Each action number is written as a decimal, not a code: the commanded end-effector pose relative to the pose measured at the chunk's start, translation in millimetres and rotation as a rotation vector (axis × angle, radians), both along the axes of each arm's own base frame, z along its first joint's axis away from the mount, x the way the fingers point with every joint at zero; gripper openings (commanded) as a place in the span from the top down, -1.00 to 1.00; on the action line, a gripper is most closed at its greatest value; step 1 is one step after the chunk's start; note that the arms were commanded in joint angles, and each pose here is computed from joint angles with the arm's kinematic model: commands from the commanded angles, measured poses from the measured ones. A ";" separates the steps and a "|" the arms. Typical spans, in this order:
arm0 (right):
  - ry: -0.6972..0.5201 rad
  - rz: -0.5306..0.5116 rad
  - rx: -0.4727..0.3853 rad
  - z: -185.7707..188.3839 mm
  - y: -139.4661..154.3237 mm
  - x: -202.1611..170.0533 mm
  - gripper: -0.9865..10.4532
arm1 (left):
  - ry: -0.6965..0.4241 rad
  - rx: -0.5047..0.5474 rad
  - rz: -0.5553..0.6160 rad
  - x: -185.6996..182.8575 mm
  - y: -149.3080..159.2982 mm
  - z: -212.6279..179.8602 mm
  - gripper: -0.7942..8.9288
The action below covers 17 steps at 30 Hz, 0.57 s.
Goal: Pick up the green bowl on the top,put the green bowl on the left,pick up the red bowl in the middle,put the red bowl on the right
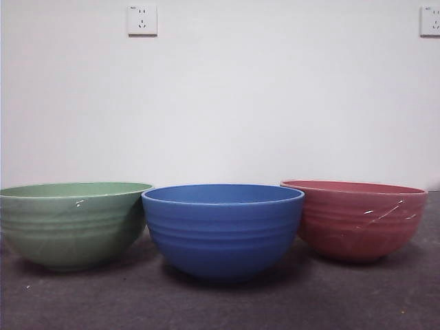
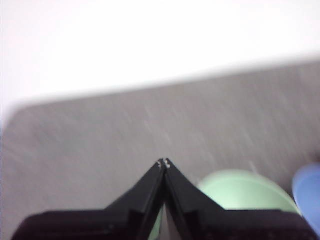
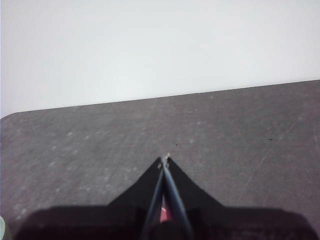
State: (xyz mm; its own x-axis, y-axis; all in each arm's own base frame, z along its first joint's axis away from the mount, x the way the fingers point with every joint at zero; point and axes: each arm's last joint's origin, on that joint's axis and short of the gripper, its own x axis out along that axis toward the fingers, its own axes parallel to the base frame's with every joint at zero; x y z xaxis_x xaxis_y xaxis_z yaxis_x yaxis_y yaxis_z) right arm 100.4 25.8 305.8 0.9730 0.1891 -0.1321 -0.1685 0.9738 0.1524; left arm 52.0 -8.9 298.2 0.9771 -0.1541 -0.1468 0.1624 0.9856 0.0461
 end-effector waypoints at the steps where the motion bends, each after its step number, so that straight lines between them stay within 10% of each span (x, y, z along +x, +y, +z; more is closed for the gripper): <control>1: 0.002 -0.002 0.008 -1.3 0.2 0.2 0.82 | -0.056 0.001 0.061 -5.3 4.1 -16.2 0.84; 17: 0.005 -0.003 0.007 -1.5 0.3 0.5 0.82 | -0.027 -0.007 0.158 43.3 9.7 -139.3 0.84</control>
State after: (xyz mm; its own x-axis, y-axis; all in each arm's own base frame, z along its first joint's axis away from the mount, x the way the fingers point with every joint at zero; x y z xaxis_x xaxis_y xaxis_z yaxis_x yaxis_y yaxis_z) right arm 100.4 25.8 305.5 0.9726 0.1889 -0.1355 -0.1680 0.9740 0.1521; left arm 94.6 0.9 161.7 0.9912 0.0033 -0.1325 0.0021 0.9992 0.0406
